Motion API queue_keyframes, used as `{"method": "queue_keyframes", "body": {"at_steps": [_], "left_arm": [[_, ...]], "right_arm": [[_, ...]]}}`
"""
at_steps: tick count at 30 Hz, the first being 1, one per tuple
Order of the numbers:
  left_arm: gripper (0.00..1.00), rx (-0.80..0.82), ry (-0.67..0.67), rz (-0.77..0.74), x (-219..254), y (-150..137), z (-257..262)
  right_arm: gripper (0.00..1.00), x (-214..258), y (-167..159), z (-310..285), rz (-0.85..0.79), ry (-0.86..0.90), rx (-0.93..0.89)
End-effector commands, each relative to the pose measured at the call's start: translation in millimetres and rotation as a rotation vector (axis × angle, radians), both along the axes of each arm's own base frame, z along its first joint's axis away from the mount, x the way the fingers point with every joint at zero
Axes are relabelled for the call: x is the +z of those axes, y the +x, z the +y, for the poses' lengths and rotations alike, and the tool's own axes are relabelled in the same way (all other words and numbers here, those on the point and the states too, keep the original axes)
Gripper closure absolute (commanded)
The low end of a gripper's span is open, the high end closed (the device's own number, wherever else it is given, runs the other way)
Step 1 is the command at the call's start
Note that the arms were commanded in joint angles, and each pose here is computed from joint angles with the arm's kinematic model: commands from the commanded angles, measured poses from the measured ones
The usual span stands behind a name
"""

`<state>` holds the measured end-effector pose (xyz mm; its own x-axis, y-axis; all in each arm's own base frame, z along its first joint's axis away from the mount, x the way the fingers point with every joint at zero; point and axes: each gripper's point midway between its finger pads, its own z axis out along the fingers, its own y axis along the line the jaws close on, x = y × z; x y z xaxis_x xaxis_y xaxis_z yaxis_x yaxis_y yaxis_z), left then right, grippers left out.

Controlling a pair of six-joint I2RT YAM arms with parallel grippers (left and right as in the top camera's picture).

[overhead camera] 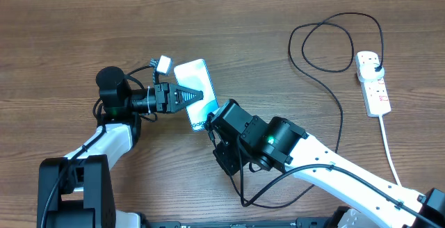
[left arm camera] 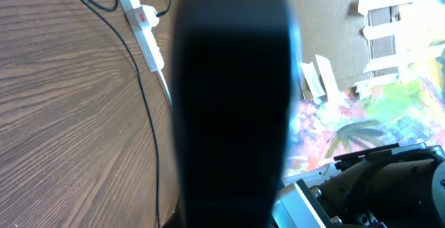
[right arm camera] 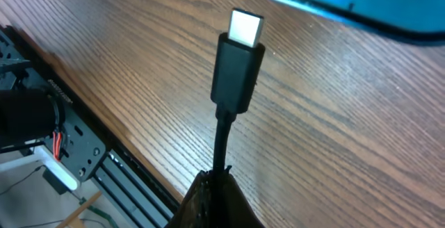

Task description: Plug charger to phone and switch on socket

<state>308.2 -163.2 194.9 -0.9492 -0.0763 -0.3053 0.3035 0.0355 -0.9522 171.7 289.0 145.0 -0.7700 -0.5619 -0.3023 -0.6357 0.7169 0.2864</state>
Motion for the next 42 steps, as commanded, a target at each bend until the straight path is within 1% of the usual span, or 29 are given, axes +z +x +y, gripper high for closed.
{"method": "queue_keyframes", "body": {"at_steps": [1, 11, 18, 28, 34, 42], "left_arm": [[0.96, -0.012, 0.002, -0.050, 5.0, 0.9, -1.5], [0.96, -0.037, -0.002, -0.065, 5.7, -3.4, -1.8], [0.96, -0.036, -0.002, -0.066, 5.8, -3.4, -1.8], [0.96, -0.038, -0.002, -0.073, 5.8, -3.5, -1.8], [0.96, -0.057, -0.004, -0.107, 6.3, -6.9, -1.9], [0.96, -0.056, -0.004, -0.107, 6.3, -6.7, -1.9]], "right_arm": [[0.96, -1.6, 2.3, 1.5, -0.023, -0.006, 0.013], [0.96, -3.0, 4.2, 4.2, -0.026, -0.001, 0.013], [0.96, -4.9, -0.4, 1.1, -0.002, -0.013, 0.013], [0.96, -3.1, 3.0, 4.6, -0.018, 0.002, 0.012], [0.96, -3.3, 2.9, 4.3, -0.017, 0.000, 0.011], [0.96, -4.3, 8.9, 0.7, -0.030, -0.018, -0.045]]}}
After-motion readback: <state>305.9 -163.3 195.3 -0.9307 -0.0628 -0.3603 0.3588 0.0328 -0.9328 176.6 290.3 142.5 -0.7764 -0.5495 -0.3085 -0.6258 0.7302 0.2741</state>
